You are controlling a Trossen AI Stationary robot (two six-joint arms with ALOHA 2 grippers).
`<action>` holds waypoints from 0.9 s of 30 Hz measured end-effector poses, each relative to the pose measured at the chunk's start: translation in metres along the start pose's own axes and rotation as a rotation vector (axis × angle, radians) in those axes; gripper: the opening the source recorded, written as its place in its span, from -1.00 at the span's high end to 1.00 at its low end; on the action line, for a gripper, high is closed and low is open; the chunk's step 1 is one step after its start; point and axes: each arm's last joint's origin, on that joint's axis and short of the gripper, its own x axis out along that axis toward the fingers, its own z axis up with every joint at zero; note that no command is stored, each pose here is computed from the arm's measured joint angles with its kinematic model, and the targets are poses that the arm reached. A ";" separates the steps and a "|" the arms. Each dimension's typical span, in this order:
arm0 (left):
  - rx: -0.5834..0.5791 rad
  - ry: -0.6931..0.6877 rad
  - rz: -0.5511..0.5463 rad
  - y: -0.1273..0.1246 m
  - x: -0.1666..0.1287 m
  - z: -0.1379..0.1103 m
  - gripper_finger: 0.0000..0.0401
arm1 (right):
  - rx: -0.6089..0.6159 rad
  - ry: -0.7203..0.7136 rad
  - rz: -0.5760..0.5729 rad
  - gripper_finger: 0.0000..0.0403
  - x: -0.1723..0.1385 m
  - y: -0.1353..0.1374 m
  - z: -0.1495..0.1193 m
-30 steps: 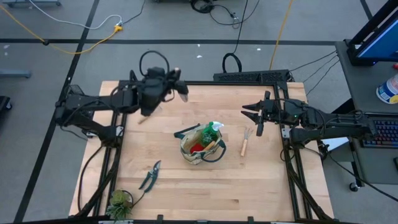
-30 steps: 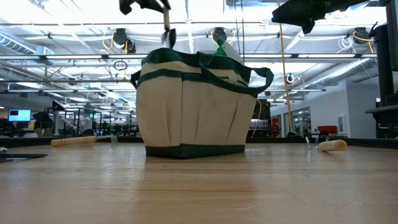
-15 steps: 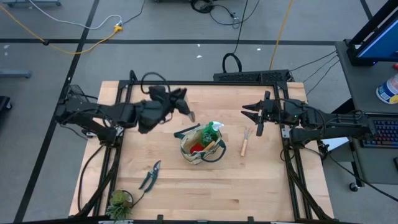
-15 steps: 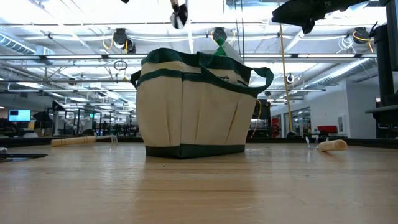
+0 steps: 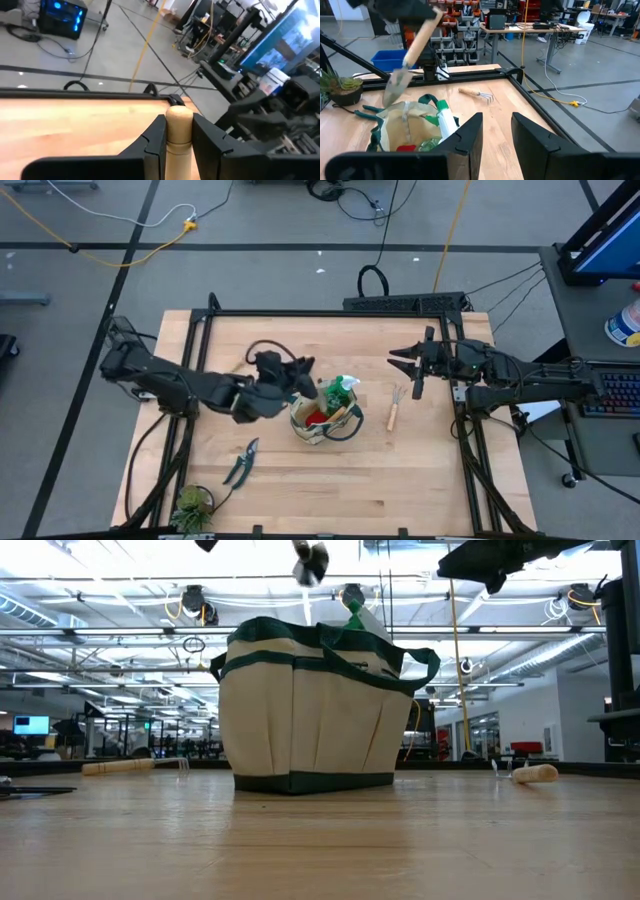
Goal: Pick & Place Garden tools in Gardening bag
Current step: Put the trowel into the gardening bag
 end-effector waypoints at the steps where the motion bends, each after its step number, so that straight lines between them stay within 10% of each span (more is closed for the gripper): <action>1: -0.004 0.003 -0.001 -0.001 0.002 -0.005 0.67 | 0.000 -0.001 0.000 0.53 0.000 0.000 0.000; 27: 0.345 0.075 0.089 0.009 0.021 -0.057 0.67 | -0.004 0.025 0.000 0.53 0.000 0.000 -0.002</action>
